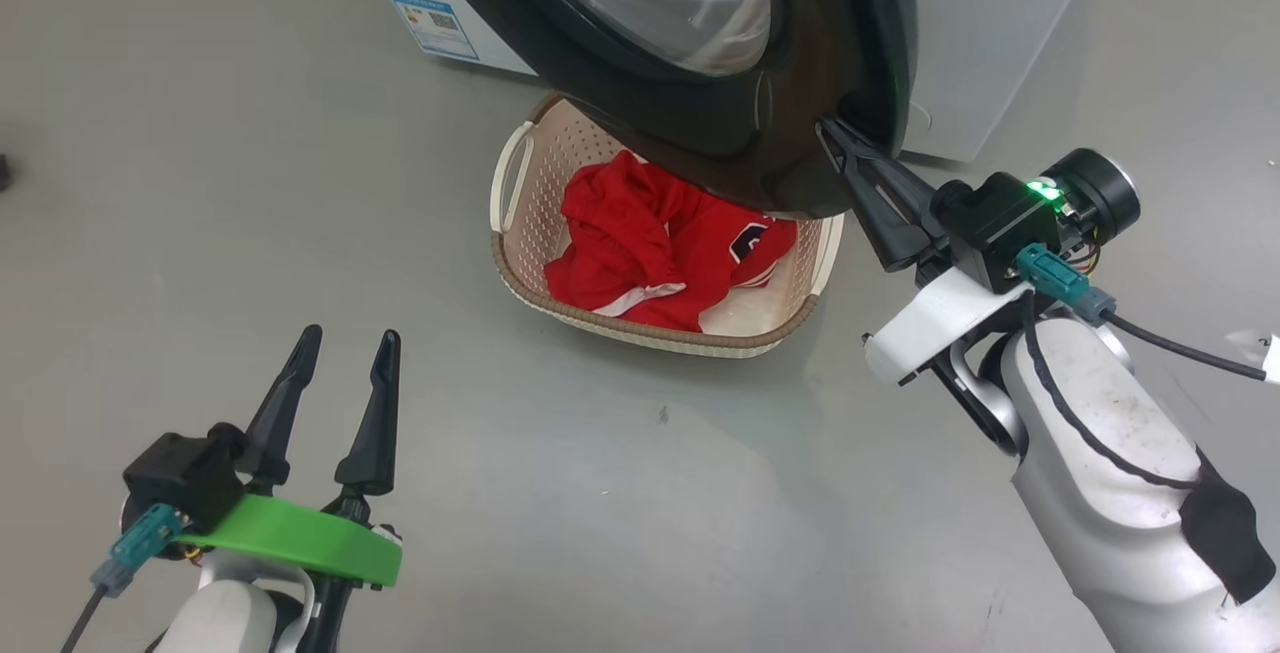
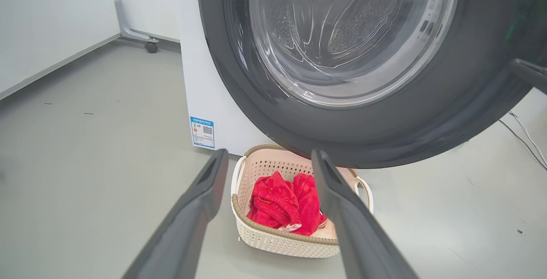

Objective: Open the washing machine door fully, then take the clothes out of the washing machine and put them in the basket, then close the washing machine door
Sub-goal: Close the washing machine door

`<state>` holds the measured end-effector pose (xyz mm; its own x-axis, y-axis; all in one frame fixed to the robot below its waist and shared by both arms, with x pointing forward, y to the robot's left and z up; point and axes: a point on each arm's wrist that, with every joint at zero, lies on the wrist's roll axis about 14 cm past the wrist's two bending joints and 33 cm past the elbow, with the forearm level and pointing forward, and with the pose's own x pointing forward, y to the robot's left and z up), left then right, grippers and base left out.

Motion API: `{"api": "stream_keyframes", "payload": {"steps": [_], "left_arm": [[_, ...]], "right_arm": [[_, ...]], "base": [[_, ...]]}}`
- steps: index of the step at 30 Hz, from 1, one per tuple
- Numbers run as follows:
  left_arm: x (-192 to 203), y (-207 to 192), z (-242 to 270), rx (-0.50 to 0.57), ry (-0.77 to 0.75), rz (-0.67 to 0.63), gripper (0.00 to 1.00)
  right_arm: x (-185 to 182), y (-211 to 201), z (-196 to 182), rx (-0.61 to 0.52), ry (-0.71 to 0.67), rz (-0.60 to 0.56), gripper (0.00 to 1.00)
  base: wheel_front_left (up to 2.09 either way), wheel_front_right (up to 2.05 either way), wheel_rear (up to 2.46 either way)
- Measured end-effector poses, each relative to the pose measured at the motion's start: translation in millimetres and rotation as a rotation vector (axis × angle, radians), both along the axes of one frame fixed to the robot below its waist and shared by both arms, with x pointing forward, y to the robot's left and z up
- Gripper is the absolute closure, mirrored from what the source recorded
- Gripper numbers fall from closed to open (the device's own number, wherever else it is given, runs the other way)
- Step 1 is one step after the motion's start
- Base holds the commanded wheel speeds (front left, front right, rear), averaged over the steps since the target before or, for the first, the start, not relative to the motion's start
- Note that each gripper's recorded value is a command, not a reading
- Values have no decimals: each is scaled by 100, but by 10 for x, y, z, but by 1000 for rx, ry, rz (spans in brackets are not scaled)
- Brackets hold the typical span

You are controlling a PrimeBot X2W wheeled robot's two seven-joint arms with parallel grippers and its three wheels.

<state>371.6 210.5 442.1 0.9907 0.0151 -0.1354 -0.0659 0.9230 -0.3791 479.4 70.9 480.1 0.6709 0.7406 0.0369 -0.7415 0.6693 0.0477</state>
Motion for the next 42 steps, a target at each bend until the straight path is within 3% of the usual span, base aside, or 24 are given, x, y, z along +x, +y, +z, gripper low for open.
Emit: {"api": "stream_keyframes", "payload": {"steps": [13, 42], "left_arm": [[167, 64, -132, 17, 30, 10, 0], [490, -2, -508, -9, 103, 26, 0]], "right_arm": [[504, -15, -63, 7, -18, -33, 100], [1774, -343, -192, 28, -70, -236, 100]], "base": [[0, 0, 0], [0, 0, 0]]}}
